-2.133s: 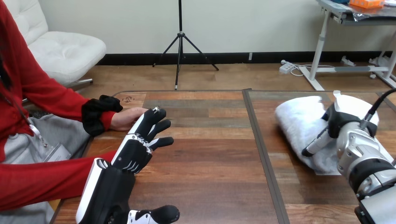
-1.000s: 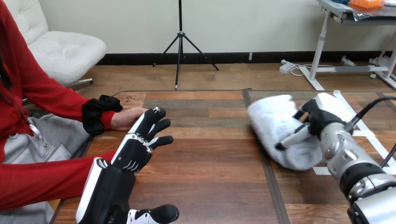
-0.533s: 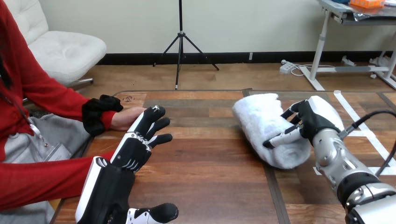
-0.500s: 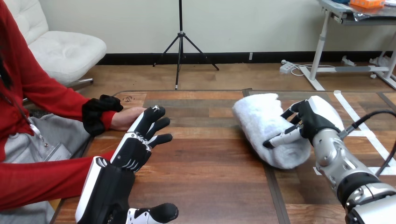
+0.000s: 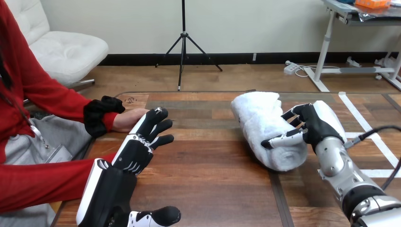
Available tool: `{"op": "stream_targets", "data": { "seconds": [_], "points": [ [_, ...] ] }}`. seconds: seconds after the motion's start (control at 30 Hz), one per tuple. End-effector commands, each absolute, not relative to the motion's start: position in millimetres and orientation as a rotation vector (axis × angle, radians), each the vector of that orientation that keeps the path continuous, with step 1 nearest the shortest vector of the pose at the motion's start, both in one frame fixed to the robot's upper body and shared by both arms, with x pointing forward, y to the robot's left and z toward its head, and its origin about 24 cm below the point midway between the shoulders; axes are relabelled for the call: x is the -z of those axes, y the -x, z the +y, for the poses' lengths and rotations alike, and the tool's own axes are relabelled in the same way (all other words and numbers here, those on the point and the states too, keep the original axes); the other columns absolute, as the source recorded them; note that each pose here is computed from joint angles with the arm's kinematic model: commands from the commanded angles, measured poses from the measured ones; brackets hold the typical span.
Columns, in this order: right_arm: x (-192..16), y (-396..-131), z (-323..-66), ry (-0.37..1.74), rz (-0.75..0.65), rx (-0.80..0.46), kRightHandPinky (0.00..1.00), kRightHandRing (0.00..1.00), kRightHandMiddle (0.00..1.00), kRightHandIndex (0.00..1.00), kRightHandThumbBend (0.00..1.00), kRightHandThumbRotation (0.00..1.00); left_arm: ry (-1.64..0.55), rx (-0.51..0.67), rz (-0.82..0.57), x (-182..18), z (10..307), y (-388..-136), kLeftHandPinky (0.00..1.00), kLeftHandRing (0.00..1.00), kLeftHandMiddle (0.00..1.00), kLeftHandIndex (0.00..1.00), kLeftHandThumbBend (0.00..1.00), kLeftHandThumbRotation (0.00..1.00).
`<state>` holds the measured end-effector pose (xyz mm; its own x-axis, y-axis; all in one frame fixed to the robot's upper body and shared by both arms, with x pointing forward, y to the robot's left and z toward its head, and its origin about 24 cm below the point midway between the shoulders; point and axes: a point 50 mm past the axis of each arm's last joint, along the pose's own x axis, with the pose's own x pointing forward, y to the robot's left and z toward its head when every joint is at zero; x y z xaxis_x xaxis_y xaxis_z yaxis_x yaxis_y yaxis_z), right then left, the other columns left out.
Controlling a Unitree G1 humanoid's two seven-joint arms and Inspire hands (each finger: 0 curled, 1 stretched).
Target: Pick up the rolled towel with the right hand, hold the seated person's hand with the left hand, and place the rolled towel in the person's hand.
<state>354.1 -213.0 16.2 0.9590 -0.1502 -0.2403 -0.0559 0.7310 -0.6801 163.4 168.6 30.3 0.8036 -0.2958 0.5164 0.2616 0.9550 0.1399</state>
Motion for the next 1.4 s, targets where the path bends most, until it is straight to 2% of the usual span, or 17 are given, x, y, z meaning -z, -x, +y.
{"op": "stream_targets", "data": {
  "seconds": [0.0,0.47,1.13,1.37],
  "points": [
    [-38,-366,-199,0.664,0.124,0.062,0.26,0.32,0.45,0.51,0.82,0.00,-0.077,0.300,-0.652,-45,170,-175,0.83,0.90,0.93,0.92,0.99,0.59],
    [-35,-354,-197,0.507,0.002,0.075,0.28,0.34,0.48,0.52,0.80,0.00,-0.076,0.304,-0.643,-44,171,-176,0.82,0.89,0.92,0.92,1.00,0.60],
    [-21,-327,-192,0.404,-0.148,0.069,0.29,0.34,0.44,0.52,0.79,0.00,-0.080,0.317,-0.621,-45,175,-178,0.84,0.91,0.94,0.93,1.00,0.57],
    [-17,-317,-188,0.357,-0.203,0.063,0.27,0.31,0.40,0.51,0.79,0.00,-0.138,0.291,-0.626,-46,180,-178,0.85,0.92,0.95,0.94,1.00,0.57]
  ]
}}
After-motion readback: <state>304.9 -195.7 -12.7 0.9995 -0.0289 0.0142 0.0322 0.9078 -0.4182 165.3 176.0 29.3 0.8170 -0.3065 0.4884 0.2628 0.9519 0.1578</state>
